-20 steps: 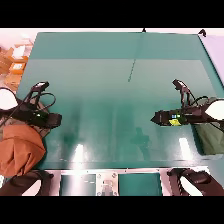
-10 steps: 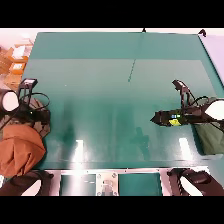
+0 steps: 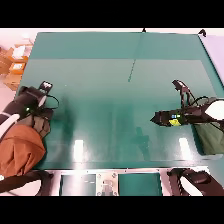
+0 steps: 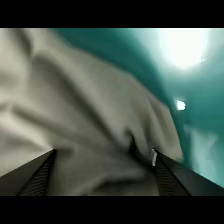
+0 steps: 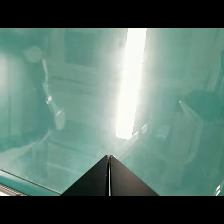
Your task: Fold the shirts.
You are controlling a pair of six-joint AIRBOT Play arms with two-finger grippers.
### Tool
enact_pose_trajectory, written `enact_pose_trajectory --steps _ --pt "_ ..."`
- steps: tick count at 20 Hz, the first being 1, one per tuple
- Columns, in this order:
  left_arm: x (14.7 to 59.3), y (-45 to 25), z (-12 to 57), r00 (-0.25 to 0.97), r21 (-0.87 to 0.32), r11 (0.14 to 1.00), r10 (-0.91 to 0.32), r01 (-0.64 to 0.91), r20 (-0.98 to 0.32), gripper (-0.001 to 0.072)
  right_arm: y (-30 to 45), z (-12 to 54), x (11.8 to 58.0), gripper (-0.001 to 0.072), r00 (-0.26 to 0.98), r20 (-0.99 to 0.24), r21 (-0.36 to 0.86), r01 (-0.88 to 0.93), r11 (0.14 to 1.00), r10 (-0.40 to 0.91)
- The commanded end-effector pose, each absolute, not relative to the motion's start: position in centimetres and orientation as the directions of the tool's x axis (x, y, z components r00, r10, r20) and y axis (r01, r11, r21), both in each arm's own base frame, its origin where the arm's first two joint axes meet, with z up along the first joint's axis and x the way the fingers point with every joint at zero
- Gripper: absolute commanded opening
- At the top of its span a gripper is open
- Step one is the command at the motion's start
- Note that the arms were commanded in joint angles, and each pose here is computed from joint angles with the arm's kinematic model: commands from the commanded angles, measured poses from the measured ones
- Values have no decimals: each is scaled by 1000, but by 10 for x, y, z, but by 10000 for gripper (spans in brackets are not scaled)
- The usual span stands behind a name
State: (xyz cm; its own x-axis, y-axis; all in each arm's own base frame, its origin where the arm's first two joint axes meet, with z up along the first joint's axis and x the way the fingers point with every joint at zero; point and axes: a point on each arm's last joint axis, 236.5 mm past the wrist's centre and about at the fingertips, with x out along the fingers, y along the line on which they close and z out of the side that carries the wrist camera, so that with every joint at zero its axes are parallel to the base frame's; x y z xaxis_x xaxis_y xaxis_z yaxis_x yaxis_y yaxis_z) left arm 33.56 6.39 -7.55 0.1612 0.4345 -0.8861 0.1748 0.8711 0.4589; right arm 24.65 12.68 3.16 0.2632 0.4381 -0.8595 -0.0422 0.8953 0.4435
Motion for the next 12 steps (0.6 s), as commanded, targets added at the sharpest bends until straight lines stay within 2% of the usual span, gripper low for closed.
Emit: enact_pose_trajectory --steps 1,2,3,4,6,8,10,12 --pt "352 83 -93 163 545 806 520 230 -838 661 127 32 246 20 264 -859 444 -43 895 438" --pt "351 87 -91 157 563 792 541 234 -826 316 127 32 246 20 264 -859 444 -43 895 438" --pt "350 91 -90 151 566 792 546 228 -824 90 127 32 246 20 264 -859 444 -43 895 438" --pt "345 98 -90 129 569 792 555 220 -822 25 127 32 246 20 264 -859 444 -43 895 438" --pt "338 104 -85 92 577 780 574 240 -814 25 127 32 246 21 264 -859 444 -43 895 438" --pt "350 98 -59 106 591 777 583 217 -806 25 127 32 246 21 264 -859 444 -43 895 438" --pt "383 71 -8 207 578 795 543 184 -814 25 127 32 247 21 264 -859 444 -43 895 438" --pt "415 19 64 371 518 842 436 154 -820 25 127 32 246 21 264 -859 444 -43 895 438"
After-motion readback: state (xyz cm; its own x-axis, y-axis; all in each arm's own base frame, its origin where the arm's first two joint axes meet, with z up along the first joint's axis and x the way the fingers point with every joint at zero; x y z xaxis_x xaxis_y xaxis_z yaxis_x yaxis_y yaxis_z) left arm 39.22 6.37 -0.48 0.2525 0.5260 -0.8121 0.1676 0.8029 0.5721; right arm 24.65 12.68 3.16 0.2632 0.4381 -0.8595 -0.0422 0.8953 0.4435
